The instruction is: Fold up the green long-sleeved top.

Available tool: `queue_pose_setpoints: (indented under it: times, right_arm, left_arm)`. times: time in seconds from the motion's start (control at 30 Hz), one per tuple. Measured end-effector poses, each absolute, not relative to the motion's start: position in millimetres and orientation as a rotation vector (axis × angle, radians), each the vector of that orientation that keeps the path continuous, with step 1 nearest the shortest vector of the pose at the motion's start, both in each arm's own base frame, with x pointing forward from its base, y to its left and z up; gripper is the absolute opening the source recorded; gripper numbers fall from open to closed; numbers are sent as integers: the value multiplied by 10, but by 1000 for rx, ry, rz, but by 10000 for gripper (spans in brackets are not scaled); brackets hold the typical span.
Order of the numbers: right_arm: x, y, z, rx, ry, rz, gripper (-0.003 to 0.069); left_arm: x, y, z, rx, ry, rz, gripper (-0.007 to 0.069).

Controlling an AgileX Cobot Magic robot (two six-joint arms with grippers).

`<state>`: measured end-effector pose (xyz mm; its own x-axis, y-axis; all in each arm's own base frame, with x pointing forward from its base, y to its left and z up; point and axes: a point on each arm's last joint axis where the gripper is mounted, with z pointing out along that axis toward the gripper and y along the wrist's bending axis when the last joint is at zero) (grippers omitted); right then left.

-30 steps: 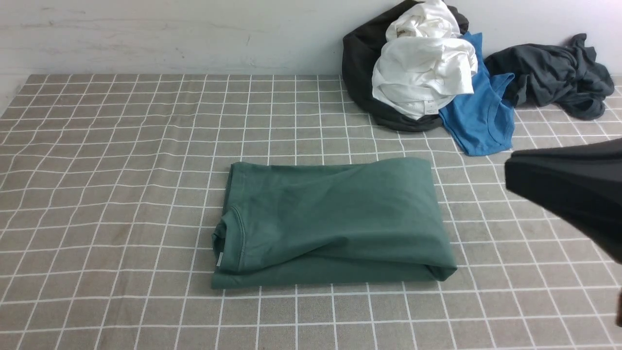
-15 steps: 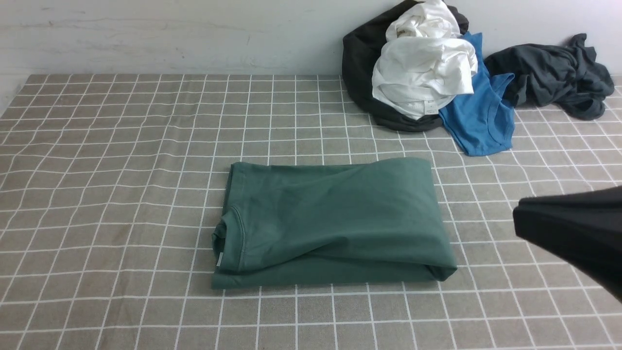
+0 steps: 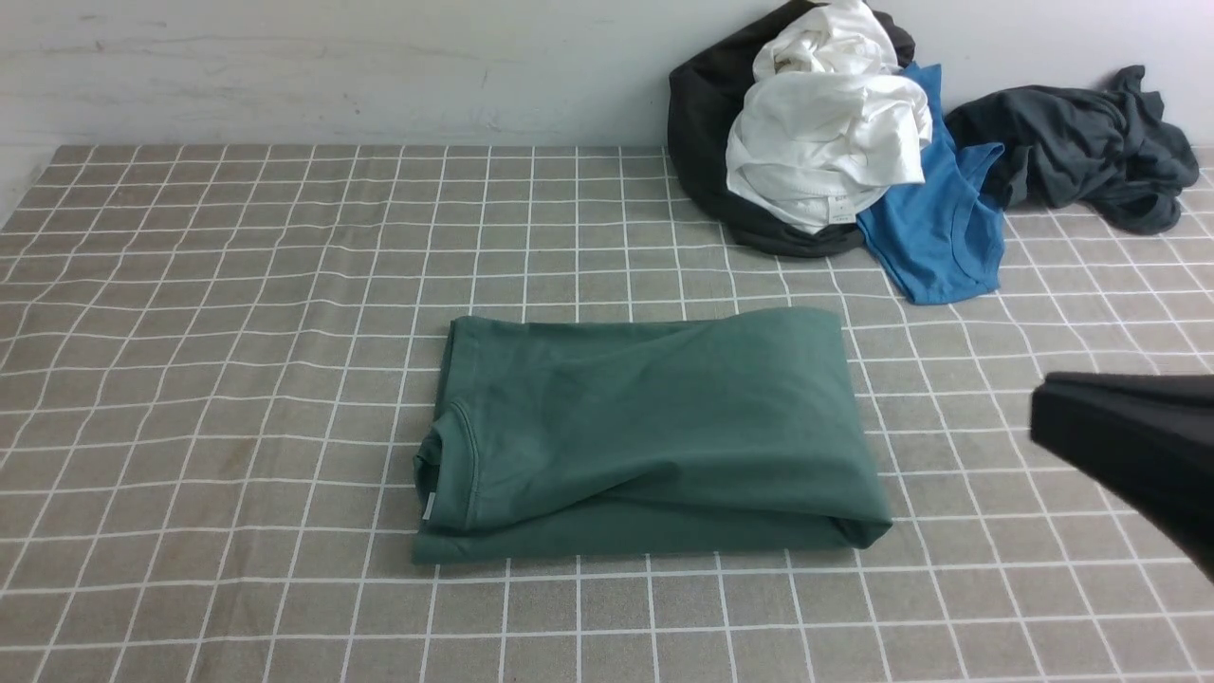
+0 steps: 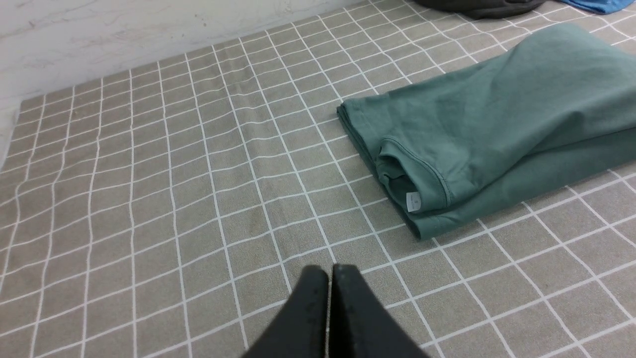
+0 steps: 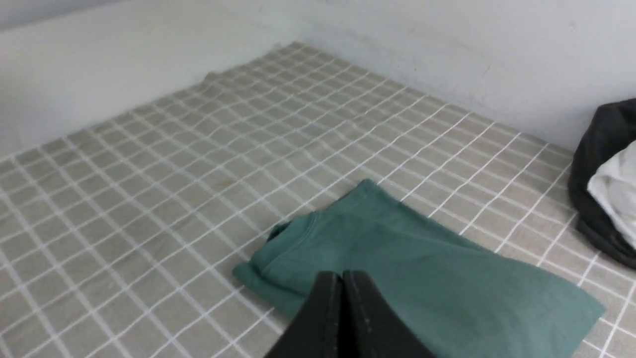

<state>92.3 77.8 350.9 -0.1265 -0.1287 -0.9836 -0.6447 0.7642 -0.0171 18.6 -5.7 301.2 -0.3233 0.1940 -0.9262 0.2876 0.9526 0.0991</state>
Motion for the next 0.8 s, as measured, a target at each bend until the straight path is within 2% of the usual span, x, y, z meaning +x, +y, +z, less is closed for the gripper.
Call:
queue_pose_setpoints:
  times: [0.1, 0.2, 0.43, 0.53, 0.63, 0.8]
  right_arm:
    - [832, 536, 3293, -426, 1636, 478, -14]
    - [735, 314, 3013, -235, 1638, 403, -14]
    - [522, -3, 2245, 63, 1628, 98, -14]
    - [538, -53, 1980, 155, 1690, 31, -14]
    - [550, -69, 1838, 198, 1729, 18, -14]
    - [554, -66, 1847, 193, 1712, 20, -14]
  left_arm:
    - [186, -57, 3012, 349, 1913, -98, -7]
    - [186, -57, 3012, 349, 1913, -98, -7]
    - [186, -57, 3012, 349, 1913, -98, -7]
    - [186, -57, 3013, 349, 1912, -98, -7]
    - [186, -57, 3013, 349, 1912, -98, -7]
    - [186, -57, 3013, 349, 1912, -98, -7]
